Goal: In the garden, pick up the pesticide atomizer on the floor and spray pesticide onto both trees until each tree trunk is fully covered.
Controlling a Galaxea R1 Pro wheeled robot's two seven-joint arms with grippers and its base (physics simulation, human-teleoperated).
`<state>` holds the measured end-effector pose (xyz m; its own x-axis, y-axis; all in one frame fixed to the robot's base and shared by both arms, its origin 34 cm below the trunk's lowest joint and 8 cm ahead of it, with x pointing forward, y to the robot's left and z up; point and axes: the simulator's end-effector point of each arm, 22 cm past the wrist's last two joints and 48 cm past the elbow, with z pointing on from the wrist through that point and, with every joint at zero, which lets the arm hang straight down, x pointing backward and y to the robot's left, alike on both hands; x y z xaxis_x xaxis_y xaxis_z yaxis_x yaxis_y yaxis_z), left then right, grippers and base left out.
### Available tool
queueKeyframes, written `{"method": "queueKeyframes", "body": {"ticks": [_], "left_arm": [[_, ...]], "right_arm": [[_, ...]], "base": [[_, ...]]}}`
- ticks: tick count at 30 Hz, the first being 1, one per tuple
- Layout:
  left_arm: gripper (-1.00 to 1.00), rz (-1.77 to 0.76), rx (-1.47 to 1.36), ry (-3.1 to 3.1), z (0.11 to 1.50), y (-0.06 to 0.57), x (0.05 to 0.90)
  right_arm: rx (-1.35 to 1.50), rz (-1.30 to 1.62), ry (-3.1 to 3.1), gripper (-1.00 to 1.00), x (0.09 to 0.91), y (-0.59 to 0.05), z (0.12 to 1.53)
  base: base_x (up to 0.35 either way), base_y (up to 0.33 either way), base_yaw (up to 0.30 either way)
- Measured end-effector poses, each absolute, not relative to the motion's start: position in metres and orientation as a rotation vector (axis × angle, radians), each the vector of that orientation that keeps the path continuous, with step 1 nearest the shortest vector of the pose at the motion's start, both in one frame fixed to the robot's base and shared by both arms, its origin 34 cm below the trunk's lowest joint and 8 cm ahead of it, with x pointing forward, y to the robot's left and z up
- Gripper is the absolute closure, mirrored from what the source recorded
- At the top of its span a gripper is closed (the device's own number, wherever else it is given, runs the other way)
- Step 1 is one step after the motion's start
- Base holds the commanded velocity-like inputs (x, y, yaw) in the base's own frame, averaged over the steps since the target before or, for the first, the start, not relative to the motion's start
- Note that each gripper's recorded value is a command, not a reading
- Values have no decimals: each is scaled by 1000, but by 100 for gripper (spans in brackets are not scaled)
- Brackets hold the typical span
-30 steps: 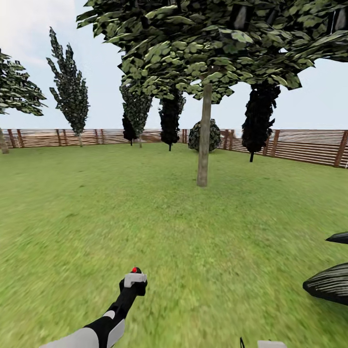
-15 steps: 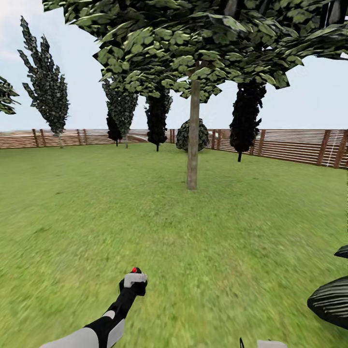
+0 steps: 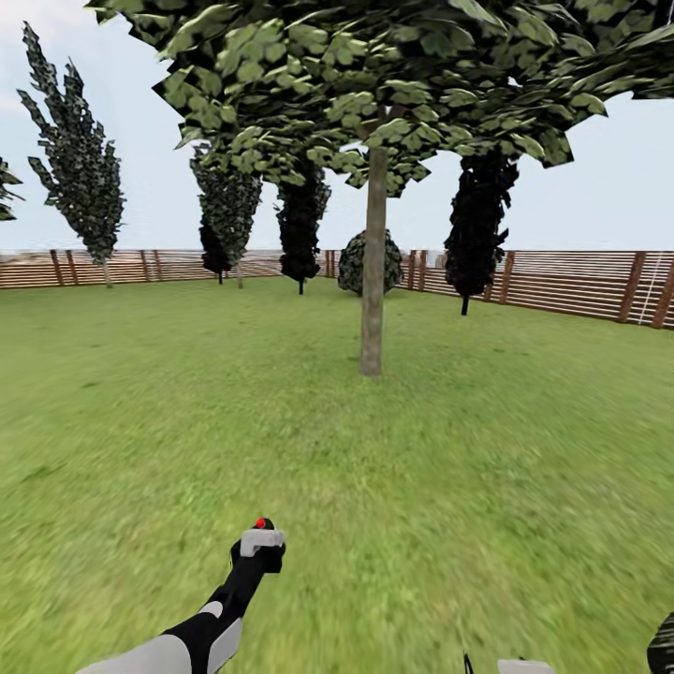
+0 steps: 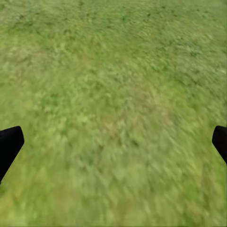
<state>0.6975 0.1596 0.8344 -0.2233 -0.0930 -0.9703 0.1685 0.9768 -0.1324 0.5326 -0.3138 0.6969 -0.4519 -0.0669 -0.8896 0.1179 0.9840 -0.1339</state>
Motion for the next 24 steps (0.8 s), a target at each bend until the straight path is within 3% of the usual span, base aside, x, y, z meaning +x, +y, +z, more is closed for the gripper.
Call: {"method": "queueKeyframes", "body": {"ticks": [6, 24], "left_arm": [[100, -241, 56, 1780, 834, 160, 698], [100, -241, 55, 1780, 834, 160, 698]], "right_arm": [[36, -212, 2030, -100, 532, -314, 697], [34, -212, 2030, -100, 532, -314, 696]], "base": [[700, 0, -177], [700, 0, -46]]}}
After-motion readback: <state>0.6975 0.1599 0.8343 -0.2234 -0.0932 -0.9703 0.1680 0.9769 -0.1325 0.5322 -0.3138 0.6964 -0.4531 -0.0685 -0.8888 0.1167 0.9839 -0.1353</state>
